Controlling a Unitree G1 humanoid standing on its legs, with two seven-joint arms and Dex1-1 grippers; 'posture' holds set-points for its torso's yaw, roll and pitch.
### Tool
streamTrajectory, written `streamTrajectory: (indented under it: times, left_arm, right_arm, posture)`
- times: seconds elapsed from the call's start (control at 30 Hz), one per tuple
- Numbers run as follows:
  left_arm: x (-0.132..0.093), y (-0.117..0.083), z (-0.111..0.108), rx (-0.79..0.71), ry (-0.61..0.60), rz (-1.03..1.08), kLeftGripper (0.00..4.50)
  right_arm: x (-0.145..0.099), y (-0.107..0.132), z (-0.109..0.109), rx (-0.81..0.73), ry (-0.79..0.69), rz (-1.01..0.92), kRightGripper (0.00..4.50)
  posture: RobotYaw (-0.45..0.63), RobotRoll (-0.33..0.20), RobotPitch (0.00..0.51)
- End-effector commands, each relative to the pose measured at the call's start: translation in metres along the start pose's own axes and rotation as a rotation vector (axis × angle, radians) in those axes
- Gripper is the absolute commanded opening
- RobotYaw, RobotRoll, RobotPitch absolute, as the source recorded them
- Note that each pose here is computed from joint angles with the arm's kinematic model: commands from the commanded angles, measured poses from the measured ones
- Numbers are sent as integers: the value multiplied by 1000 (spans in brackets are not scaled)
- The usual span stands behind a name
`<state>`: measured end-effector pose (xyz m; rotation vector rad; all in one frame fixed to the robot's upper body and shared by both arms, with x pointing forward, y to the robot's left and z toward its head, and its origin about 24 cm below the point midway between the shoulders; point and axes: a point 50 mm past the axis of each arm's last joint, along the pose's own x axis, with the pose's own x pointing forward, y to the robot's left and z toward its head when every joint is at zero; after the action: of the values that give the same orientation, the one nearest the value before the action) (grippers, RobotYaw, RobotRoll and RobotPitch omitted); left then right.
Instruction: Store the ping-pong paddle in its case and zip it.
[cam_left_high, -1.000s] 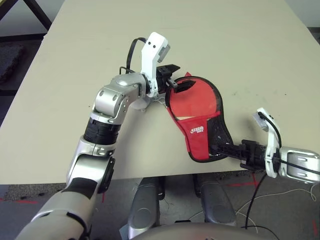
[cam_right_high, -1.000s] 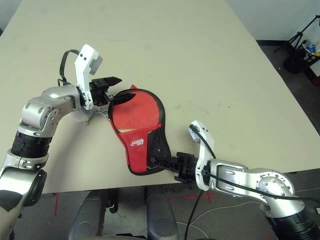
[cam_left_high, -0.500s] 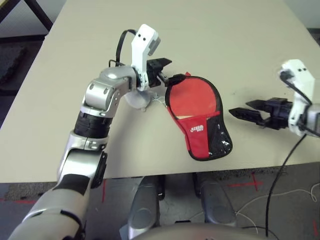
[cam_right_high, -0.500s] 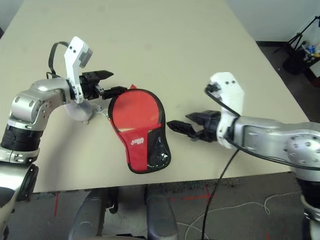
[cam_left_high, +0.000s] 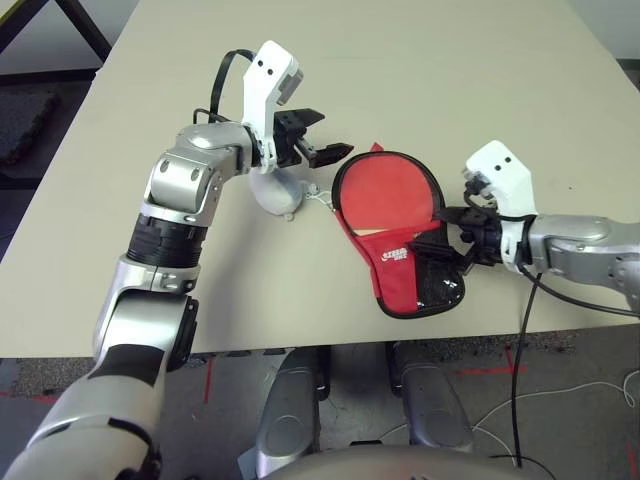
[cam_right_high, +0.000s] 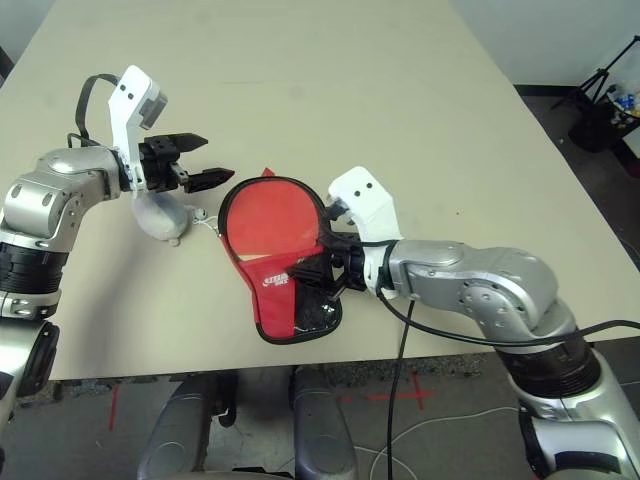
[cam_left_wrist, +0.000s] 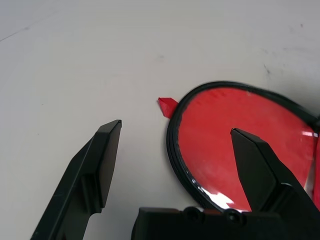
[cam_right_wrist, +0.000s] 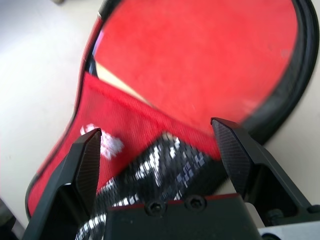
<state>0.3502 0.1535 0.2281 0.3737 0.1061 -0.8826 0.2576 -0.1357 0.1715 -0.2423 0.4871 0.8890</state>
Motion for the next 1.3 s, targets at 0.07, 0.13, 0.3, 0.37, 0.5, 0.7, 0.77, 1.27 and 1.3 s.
streamTrajectory:
  times: [0.07, 0.13, 0.3, 0.37, 0.5, 0.7, 0.77, 1.27, 1.3]
  left_arm:
    - [0, 1, -8, 32, 49, -17, 4500]
    - [1, 1, -9, 30, 47, -17, 4500]
    - [2, 0, -11, 27, 49, -20, 4500]
    - [2, 0, -11, 27, 52, -20, 4500]
    - [1, 0, -12, 22, 56, -20, 4500]
    - [0, 2, -14, -12, 69, -21, 4500]
    - [-1, 2, -15, -14, 76, -23, 4500]
    - [-15, 12, -19, 39, 161, -30, 4500]
    - [-15, 12, -20, 47, 171, -34, 4500]
  right_arm:
    - [9, 1, -5, -73, 26, 3, 4490]
    - [13, 3, -6, -103, 15, 19, 4490]
    - [20, 5, -11, -197, 24, 39, 4490]
    - [21, 5, -13, -207, 22, 53, 4490]
    - [25, 6, -21, -223, 45, 73, 4490]
    - [33, -1, -33, -215, 85, 64, 4490]
    - [36, -4, -35, -229, 98, 55, 4490]
    - [47, -18, -45, -183, 122, 42, 4490]
    - [47, -20, -46, -179, 123, 42, 4490]
  posture:
    - [-29, 0, 218]
    - [-29, 0, 218]
    - [-27, 0, 215]
    - [-27, 0, 215]
    - [-27, 0, 215]
    - [-24, 0, 216]
    - [-22, 0, 217]
    - [-18, 0, 220]
    - [-18, 0, 220]
